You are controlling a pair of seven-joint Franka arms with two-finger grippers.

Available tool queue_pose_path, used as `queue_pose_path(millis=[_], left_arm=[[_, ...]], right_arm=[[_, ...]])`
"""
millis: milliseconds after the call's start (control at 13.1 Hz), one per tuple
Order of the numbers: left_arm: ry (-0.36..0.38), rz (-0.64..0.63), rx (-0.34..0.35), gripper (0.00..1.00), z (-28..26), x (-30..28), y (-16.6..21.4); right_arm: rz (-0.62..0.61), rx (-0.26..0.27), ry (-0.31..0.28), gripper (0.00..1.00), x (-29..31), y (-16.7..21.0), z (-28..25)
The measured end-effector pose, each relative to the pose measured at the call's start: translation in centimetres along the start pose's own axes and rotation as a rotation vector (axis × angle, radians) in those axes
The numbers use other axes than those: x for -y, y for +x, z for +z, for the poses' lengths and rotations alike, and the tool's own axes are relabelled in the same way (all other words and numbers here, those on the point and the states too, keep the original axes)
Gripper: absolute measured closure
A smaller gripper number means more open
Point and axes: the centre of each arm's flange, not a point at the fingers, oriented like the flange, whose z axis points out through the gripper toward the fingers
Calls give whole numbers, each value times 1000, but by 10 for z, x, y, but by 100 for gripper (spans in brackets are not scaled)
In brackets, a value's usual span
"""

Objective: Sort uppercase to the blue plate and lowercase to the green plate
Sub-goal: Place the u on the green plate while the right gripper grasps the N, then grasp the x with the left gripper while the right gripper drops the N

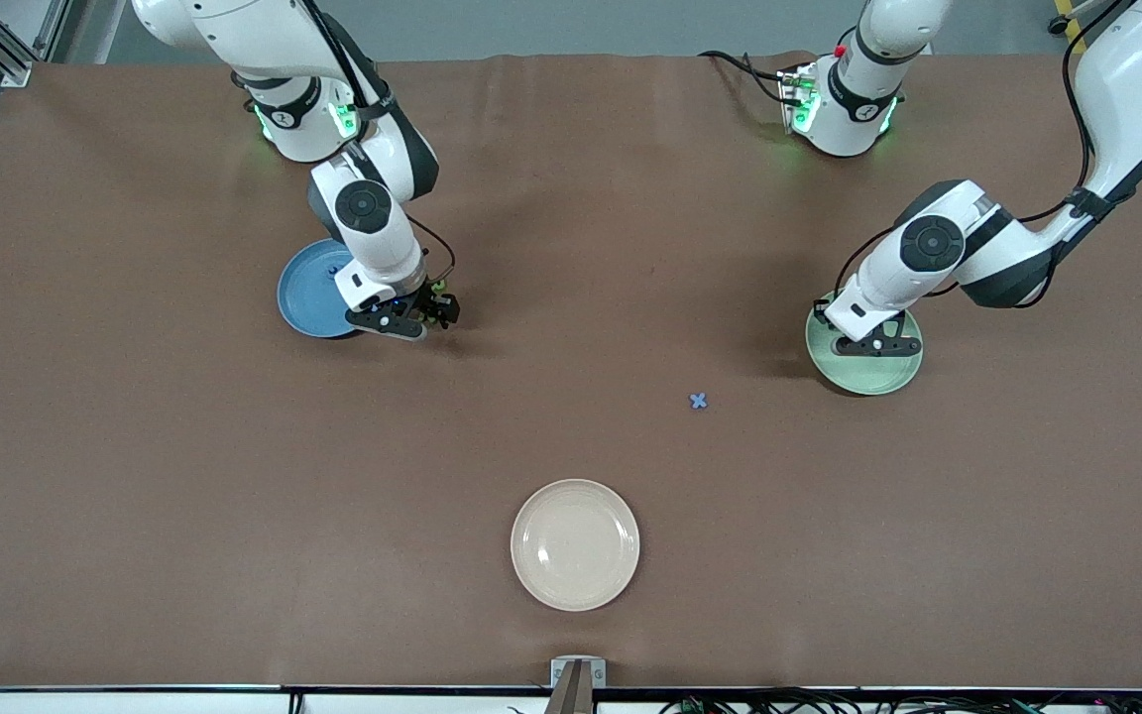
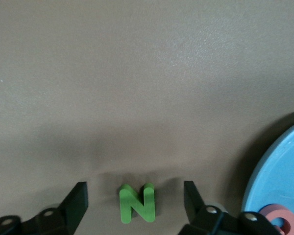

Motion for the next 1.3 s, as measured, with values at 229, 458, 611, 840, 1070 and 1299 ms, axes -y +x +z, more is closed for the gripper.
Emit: queue_pose_path(millis=[229,458,611,840,1070,1299], left_arm=[[2,4,-2,73,5,2,-2],[2,4,2,58,7,3,-3],[-5,5,-9,36,4,1,-1],[-41,-12,-68,4,-29,-13,16],[-109,-111,-118,0,-73,-60,45],[-121,-255,-133,0,-86,-142,69]], right_arm=[[-2,7,-7,23,-2,-3,4],[-7,12,-13,27,-2,-7,6],[-12,14,-15,34,-1,-9,8],[-16,6,-5,67,2,-9,6],[-16,7,-6,67,2,-9,6],[-12,43,-45,67,-1,-10,3]])
